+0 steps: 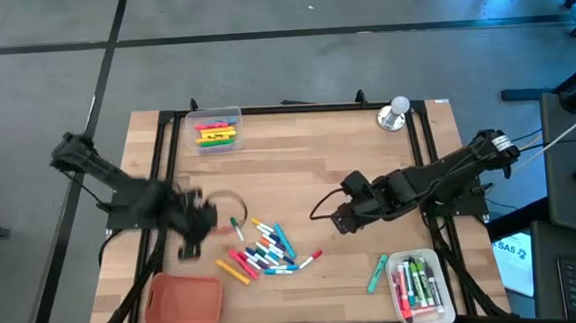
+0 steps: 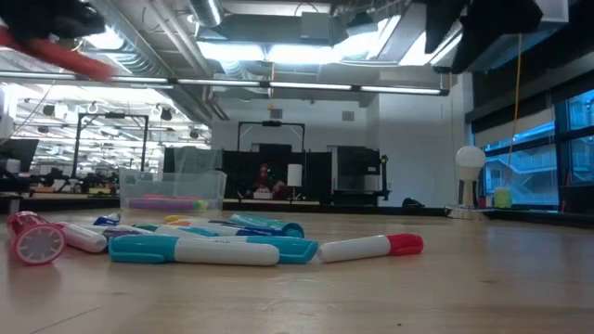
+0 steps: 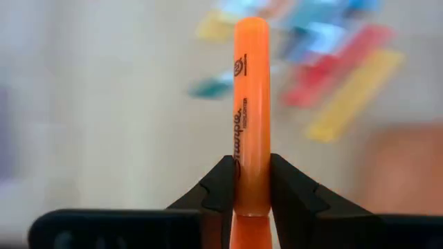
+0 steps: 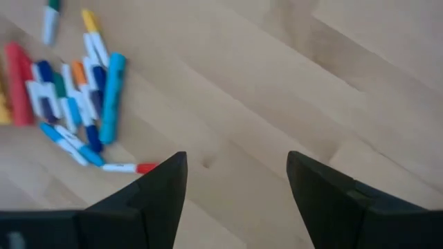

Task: Pick & Place Markers
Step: Put the orange pen into the transparent bin

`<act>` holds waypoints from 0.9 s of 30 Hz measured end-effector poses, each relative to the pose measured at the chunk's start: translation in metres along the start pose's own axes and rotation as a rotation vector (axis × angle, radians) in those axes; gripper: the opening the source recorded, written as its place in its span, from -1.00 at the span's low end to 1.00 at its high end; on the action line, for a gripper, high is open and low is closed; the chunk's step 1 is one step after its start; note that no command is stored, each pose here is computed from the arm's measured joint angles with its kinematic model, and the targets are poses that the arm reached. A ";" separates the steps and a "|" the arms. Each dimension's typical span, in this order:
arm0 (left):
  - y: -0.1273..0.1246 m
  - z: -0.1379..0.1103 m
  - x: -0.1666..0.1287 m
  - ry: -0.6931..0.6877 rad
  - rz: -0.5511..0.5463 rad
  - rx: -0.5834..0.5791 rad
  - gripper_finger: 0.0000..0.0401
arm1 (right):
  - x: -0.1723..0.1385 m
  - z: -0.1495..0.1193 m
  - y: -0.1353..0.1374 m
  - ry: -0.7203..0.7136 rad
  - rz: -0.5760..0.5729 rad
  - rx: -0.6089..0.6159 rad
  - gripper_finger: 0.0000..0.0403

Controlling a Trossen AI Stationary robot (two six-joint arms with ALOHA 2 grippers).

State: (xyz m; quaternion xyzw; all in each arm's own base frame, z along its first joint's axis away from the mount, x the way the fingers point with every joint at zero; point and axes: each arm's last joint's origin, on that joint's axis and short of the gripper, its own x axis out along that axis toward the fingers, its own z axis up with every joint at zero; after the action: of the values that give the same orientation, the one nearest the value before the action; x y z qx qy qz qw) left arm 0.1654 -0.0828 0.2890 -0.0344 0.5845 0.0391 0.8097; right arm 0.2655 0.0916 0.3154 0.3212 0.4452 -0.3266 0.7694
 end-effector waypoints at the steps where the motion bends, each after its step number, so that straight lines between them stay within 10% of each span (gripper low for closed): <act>1: 0.014 0.001 -0.003 -0.020 0.068 0.001 -0.68 | -0.001 0.001 0.001 -0.008 0.008 0.003 0.23; 9: 0.143 0.022 -0.003 -0.110 0.590 -0.113 -0.67 | 0.000 0.003 0.002 -0.089 0.008 0.121 0.23; 17: 0.248 0.000 0.040 -0.066 0.524 -0.117 -0.67 | -0.002 -0.002 0.008 -0.093 0.061 0.128 0.23; 27: 0.281 -0.013 0.081 0.064 0.367 -0.182 -0.57 | -0.005 -0.008 0.012 -0.151 0.078 0.159 0.23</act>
State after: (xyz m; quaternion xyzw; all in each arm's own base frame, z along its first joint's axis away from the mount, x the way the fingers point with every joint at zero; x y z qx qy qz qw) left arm 0.1490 0.1972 0.2052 -0.0017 0.6005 0.2376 0.7635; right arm 0.2687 0.1059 0.3194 0.3727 0.3457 -0.3540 0.7851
